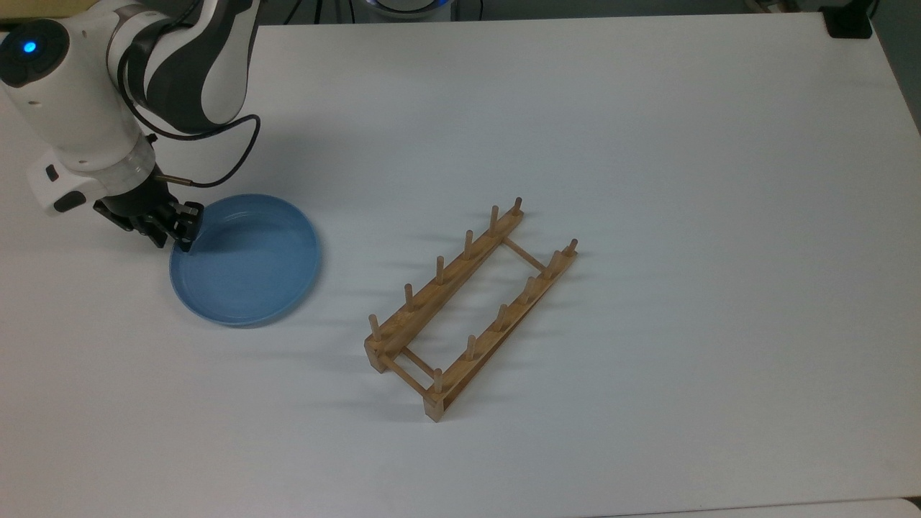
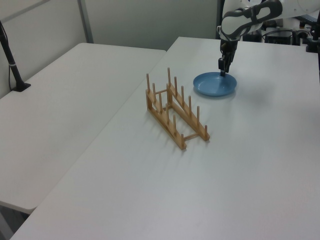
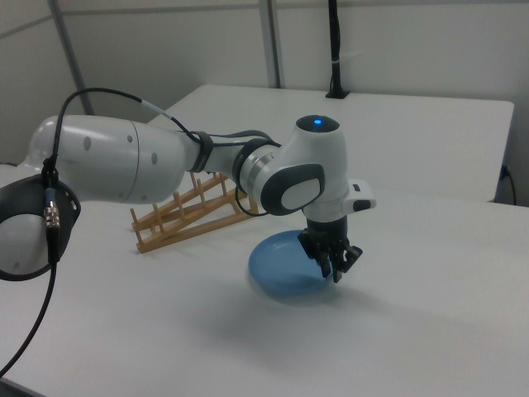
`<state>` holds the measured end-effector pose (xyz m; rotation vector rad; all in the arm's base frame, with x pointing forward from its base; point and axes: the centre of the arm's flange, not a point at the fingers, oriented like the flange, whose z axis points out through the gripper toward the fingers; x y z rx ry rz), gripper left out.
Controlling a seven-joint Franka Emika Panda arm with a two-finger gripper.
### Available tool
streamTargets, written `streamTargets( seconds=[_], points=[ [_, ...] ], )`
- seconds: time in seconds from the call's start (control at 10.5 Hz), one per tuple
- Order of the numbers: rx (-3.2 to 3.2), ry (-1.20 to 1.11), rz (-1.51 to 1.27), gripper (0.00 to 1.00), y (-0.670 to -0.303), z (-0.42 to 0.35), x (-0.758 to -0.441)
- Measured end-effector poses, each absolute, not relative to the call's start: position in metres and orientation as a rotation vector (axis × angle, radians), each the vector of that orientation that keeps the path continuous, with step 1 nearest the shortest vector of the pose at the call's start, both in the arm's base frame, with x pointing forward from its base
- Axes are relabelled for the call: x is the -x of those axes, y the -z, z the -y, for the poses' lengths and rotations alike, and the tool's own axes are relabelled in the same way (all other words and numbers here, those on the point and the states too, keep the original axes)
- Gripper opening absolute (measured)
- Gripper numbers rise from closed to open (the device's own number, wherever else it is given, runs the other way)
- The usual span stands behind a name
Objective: Place plate in plate rack
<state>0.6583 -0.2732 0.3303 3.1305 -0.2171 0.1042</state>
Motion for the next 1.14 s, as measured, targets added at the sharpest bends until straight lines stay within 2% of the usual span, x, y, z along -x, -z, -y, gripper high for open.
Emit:
streamTargets(
  seconds=[0.1, 0.19, 0.67, 0.86, 1.14],
  points=[
    [-3.132, -0.106, 0.218, 0.18, -0.3305, 0.2731, -0.6585],
    [-3.132, -0.106, 0.219, 0.13, -0.3305, 0.273, -0.6585],
    [-3.132, -0.104, 0.218, 0.1, -0.3295, 0.2727, -0.6588],
    [-3.132, -0.11, 0.217, 0.05, -0.3312, 0.2725, -0.6595],
    [-3.132, -0.11, 0.217, 0.05, -0.3311, 0.2725, -0.6596]
  ],
)
